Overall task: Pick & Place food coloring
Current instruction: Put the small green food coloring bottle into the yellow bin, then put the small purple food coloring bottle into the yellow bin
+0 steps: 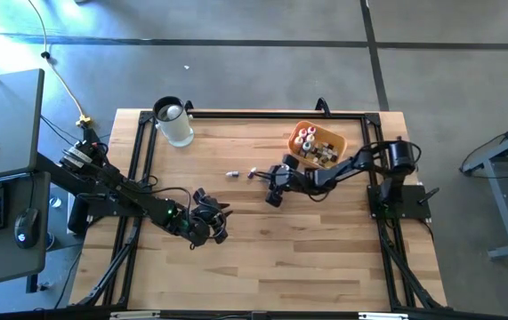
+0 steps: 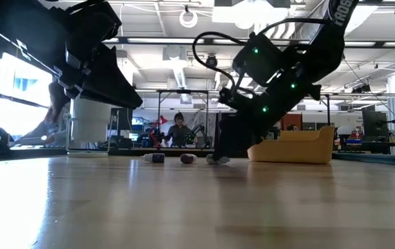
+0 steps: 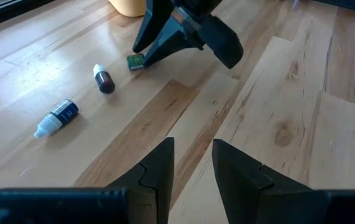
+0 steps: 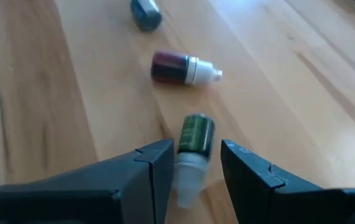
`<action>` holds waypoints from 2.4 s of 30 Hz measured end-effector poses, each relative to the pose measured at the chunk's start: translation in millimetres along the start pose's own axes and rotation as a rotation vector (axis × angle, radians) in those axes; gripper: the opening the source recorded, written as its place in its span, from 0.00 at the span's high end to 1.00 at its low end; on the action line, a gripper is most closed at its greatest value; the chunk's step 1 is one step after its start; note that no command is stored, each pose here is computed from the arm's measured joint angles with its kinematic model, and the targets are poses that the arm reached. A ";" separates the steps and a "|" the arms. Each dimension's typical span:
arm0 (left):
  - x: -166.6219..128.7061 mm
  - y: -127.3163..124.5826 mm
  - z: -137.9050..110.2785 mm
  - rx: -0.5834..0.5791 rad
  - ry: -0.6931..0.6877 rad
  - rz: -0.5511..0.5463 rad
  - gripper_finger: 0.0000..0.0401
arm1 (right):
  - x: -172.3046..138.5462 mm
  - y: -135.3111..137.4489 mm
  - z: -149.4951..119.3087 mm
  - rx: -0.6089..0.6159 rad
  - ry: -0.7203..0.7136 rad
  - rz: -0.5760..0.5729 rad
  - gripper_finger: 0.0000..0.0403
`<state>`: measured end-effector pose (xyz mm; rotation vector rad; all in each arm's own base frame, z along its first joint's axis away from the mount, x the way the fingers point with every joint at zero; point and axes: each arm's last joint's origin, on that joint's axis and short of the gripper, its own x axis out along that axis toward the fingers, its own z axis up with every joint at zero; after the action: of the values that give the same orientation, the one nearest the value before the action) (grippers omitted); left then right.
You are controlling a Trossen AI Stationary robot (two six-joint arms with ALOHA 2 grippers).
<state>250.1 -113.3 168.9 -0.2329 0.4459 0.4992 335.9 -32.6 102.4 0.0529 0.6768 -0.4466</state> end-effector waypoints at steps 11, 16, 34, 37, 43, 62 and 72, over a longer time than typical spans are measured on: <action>0.0 0.0 -0.1 -0.004 0.002 -0.001 0.74 | 5.8 2.9 -7.5 -0.050 0.037 0.055 0.71; 0.0 0.0 -0.1 -0.008 0.002 -0.001 0.74 | 5.8 2.8 -7.7 -0.056 0.039 0.055 0.80; -0.1 -0.2 -0.2 -0.012 0.005 -0.006 0.74 | -125.4 -30.2 27.3 -0.141 0.234 -0.293 0.83; -0.1 -0.2 -0.2 -0.012 0.005 -0.006 0.74 | -148.9 -57.0 19.6 -0.041 0.327 -0.453 0.83; -0.1 -0.3 -0.2 -0.012 0.006 -0.007 0.74 | -159.8 -95.7 -2.1 0.093 0.423 -0.575 0.77; 0.0 0.4 -0.3 -0.029 0.001 0.005 0.74 | -139.6 -68.3 47.6 0.036 -0.073 -0.001 0.66; 25.6 24.1 15.6 0.133 0.018 0.104 0.74 | -113.8 -11.2 50.9 -0.156 -0.218 0.283 0.66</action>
<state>263.5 -77.2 168.1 -0.0868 0.5087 0.5676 283.0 -9.0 213.3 -0.0471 0.4783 -0.1235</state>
